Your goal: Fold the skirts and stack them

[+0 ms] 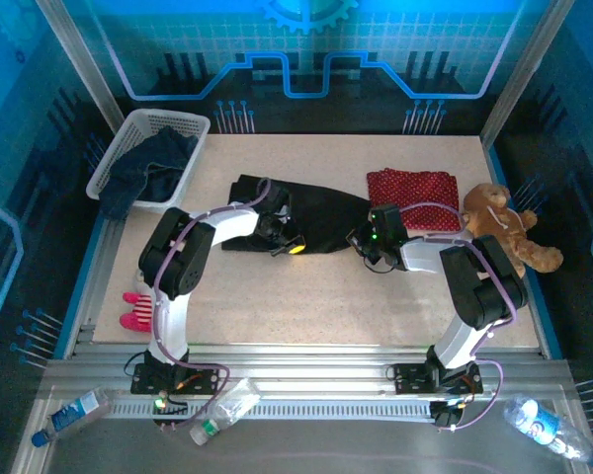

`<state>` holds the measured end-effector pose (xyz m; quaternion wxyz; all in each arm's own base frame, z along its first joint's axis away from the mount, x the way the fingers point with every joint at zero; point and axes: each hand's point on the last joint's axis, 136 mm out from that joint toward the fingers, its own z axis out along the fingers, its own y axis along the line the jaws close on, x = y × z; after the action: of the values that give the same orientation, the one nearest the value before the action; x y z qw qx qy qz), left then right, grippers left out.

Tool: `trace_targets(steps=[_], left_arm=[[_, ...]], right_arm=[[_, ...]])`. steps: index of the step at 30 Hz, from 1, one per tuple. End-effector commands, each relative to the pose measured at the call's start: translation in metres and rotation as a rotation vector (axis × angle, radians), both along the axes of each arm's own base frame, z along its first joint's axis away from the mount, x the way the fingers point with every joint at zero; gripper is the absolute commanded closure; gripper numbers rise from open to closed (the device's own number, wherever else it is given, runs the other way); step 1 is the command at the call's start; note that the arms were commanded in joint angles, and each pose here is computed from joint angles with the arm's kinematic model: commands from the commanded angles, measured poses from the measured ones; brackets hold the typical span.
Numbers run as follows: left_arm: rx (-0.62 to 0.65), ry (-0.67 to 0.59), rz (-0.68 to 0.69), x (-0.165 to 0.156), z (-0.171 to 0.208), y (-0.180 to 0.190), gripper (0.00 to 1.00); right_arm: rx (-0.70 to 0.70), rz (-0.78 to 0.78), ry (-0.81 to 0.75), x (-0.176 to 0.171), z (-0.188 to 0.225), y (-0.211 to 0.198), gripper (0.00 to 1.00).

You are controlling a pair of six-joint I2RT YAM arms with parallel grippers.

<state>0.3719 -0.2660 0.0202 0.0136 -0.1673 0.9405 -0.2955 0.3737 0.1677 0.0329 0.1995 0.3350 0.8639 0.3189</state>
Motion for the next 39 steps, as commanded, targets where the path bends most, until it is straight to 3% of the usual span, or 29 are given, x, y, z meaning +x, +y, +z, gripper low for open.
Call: trace_targets(steps=[1,5,8,14,17,22,28,35,39], left_arm=[[0.011,0.004,-0.003,-0.011,0.02,0.011,0.93],[0.005,-0.109,0.09,0.012,0.059,0.046,0.87],[0.069,-0.192,0.155,0.03,0.077,0.089,0.77],[0.218,-0.154,0.281,0.049,0.053,0.176,0.74],[0.232,-0.116,0.304,0.053,0.034,0.195,0.74],[0.219,-0.051,0.312,0.057,0.004,0.202,0.75],[0.139,-0.054,0.291,0.063,-0.001,0.189,0.77],[0.137,-0.035,0.279,0.056,-0.005,0.188,0.91],[0.135,-0.041,0.275,0.055,-0.003,0.188,0.95]], right_arm=[[-0.089,0.034,-0.03,0.006,0.01,-0.009,1.0],[-0.19,0.137,-0.064,0.01,0.024,-0.013,1.0],[-0.276,0.224,-0.106,0.016,0.041,-0.013,1.0],[-0.407,0.354,-0.171,0.031,0.066,-0.013,1.0],[-0.462,0.423,-0.199,0.041,0.073,-0.009,1.0],[-0.598,0.586,-0.234,0.054,0.08,0.009,1.0],[-0.808,0.85,-0.303,0.061,0.092,0.062,1.0],[-0.959,1.216,-0.499,0.048,0.101,0.175,1.0],[-0.989,1.37,-0.535,0.037,0.079,0.229,1.0]])
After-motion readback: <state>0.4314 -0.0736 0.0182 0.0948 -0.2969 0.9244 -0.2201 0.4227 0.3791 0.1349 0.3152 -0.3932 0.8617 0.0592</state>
